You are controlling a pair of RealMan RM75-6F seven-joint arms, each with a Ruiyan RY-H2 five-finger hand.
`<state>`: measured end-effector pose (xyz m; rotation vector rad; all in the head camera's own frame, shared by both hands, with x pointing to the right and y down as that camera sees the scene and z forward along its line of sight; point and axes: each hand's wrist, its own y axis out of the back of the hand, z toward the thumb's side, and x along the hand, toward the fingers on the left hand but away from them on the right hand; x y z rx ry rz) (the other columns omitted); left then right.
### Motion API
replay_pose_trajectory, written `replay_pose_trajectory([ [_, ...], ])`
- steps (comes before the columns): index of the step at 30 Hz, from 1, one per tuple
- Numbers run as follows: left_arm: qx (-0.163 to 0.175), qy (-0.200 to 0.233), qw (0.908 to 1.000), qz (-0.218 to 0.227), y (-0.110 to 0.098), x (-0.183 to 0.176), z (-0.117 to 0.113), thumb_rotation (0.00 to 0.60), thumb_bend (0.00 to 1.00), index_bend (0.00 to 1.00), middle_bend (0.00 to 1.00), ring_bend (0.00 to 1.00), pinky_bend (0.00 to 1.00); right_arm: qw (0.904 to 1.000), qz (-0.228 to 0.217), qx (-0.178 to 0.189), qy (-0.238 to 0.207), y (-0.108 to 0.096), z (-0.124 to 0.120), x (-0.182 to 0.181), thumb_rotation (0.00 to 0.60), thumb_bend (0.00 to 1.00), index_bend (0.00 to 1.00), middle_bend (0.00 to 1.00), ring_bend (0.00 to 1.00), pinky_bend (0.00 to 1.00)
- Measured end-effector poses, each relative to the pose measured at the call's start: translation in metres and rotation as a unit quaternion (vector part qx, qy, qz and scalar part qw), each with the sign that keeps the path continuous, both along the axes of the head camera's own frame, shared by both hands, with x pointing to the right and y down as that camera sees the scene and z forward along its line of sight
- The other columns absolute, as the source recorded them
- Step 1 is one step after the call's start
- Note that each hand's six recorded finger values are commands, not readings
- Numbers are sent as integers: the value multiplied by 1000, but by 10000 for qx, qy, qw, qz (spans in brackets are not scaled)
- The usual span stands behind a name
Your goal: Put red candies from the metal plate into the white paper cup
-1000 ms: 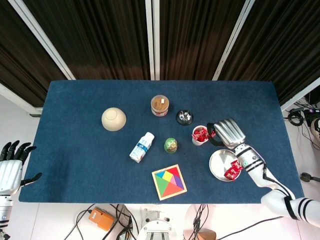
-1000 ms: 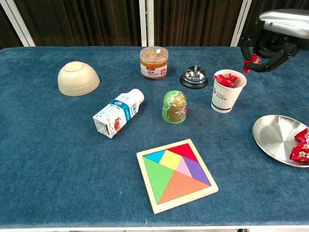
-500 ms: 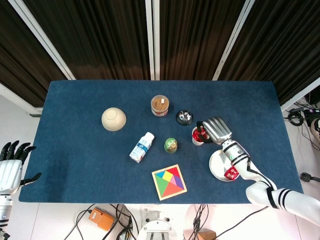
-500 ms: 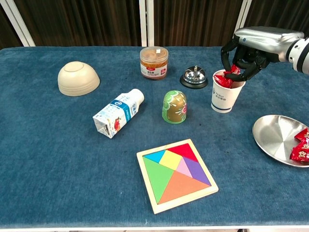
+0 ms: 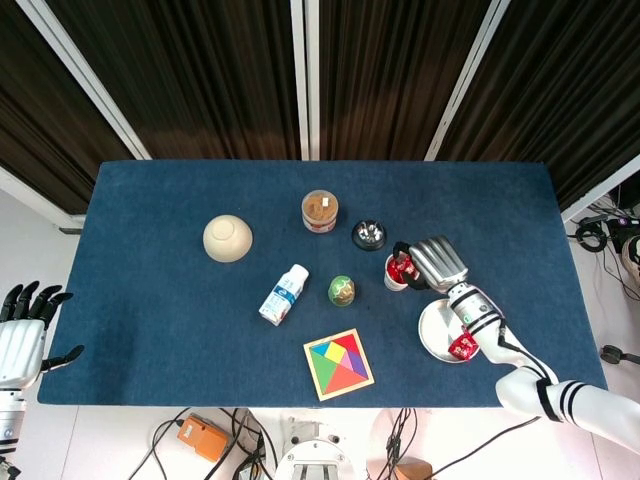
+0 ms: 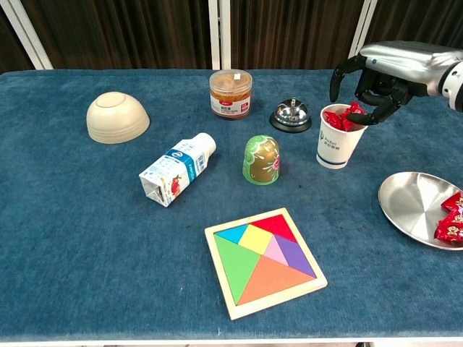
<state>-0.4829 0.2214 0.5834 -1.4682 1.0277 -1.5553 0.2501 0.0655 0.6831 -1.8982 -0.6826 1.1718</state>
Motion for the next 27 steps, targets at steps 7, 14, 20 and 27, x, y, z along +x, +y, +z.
replay_pose_trajectory([
  [7, 17, -8, 10000, 29, -2, 1, -2, 600, 0, 227, 152, 30, 0, 9990, 134, 408, -76, -5, -27, 17, 600, 472, 425, 956, 992, 1000],
  [14, 22, 26, 10000, 68, -4, 4, -1, 600, 0, 227, 151, 30, 0, 9914, 586, 1144, 258, 6, -80, 77, 600, 469, 215, 413, 322, 493],
  [20, 65, 45, 9999, 91, -5, 6, -3, 600, 0, 227, 152, 30, 0, 9808, 1222, 1347, 700, 42, -124, 146, 600, 469, 0, 43, 0, 11],
  [27, 72, 48, 9999, 79, -4, 5, -4, 600, 0, 227, 151, 30, 0, 9704, 1918, 1209, 826, 100, -148, 194, 600, 469, 0, 21, 0, 0],
])
